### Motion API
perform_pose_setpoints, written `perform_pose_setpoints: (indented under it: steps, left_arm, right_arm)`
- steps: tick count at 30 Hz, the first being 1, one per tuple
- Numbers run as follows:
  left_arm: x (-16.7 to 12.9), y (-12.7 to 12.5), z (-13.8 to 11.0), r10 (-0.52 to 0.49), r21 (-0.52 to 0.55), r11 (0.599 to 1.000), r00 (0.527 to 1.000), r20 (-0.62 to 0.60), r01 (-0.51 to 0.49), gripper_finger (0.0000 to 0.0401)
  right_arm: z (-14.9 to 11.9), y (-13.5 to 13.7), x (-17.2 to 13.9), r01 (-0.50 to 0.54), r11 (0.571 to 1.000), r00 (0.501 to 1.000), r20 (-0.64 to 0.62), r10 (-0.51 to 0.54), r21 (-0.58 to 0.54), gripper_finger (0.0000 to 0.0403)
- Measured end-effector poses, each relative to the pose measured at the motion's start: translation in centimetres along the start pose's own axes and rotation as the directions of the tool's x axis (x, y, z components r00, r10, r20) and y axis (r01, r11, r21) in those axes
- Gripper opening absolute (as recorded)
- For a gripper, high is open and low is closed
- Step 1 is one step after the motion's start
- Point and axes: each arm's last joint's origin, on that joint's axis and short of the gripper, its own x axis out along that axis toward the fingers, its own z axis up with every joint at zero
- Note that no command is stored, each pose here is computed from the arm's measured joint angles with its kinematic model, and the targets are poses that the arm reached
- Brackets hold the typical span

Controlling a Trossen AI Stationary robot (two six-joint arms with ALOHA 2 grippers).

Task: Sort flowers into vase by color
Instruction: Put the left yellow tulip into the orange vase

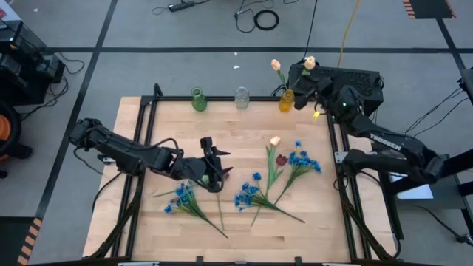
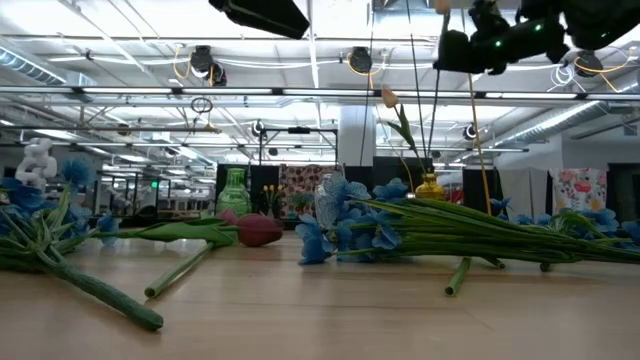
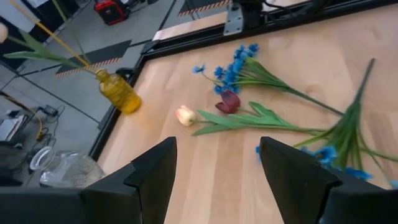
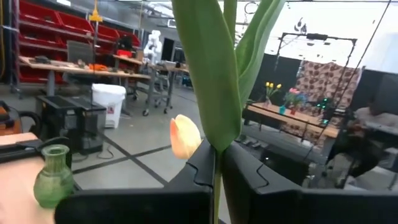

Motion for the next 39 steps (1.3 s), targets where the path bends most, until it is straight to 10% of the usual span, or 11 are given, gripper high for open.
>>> perform_pose_setpoints:
  steps: [39]
  left_arm:
    - [0.5,0.8,-0.2,-0.019,-0.012,1.0,1.0,-0.017,0.019,0.0237]
  right_arm:
    - [-1.7,-1.1,1.0,0.039,0.997,0.995,-0.091,-0.034,0.063,0.0006]
